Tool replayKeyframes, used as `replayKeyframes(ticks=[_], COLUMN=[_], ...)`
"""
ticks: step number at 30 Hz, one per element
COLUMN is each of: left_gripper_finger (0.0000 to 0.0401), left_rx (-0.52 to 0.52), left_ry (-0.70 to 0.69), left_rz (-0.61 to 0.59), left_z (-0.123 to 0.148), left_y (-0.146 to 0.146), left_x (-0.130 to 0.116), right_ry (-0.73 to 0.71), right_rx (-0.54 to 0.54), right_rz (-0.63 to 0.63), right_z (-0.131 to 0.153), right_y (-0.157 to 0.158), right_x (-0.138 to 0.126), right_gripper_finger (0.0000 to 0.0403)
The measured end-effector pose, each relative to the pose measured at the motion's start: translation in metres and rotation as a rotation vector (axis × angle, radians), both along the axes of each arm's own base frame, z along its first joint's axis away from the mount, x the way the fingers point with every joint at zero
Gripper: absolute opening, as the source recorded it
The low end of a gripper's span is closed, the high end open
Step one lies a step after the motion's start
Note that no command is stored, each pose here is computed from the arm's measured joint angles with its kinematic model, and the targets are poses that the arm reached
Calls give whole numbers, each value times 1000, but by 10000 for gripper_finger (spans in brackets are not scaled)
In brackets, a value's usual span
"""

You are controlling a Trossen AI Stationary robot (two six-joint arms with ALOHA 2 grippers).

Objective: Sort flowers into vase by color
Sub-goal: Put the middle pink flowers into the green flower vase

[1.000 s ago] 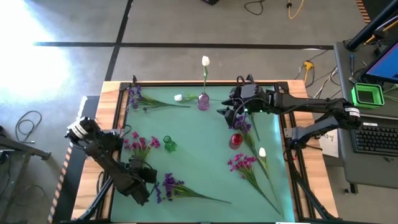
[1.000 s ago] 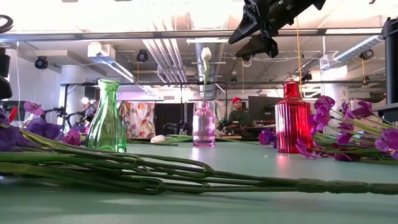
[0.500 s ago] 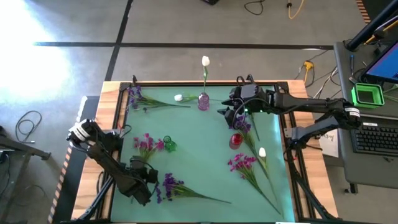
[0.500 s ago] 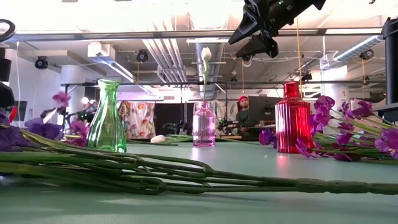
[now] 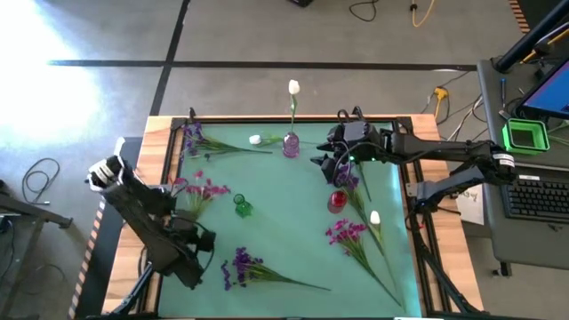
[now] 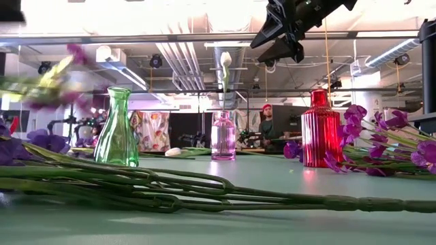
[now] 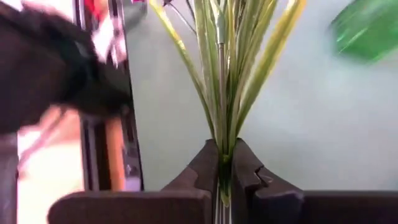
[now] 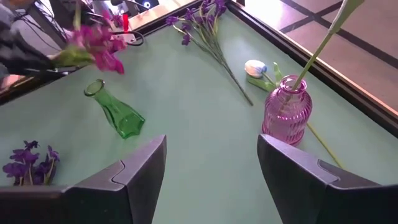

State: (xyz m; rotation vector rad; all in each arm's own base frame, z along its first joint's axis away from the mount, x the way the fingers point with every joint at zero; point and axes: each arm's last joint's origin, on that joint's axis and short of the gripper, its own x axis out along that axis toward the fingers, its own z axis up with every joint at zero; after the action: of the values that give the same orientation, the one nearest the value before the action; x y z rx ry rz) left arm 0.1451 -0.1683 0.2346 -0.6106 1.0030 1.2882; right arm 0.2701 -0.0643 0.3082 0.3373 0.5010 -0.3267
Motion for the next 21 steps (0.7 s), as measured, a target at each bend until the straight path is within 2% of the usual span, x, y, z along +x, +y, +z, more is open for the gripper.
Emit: replayKeyframes(ticks=[3,6,14,18,21], left_gripper_finger=[0,0,0,0,0], left_rx=[3,32,112,213,375], left_ry=[-179,-330,-553,-652,-757], left_rz=[-130,-187,-337,-419,-489], left_z=[26,48,90,109,120], left_y=[7,16,37,45,48], left_x=[0,-2,-11,-14,-14], right_ry=[1,2,2,3,2], right_rx=[-4,-6,-5,-5,-6], right_rz=[3,4,15,18,21], right_z=[0,0,-1,-1,-1], right_y=[0,0,3,4,5], right_x=[0,0,1,1,1], right_gripper_finger=[244,244,244,244,244])
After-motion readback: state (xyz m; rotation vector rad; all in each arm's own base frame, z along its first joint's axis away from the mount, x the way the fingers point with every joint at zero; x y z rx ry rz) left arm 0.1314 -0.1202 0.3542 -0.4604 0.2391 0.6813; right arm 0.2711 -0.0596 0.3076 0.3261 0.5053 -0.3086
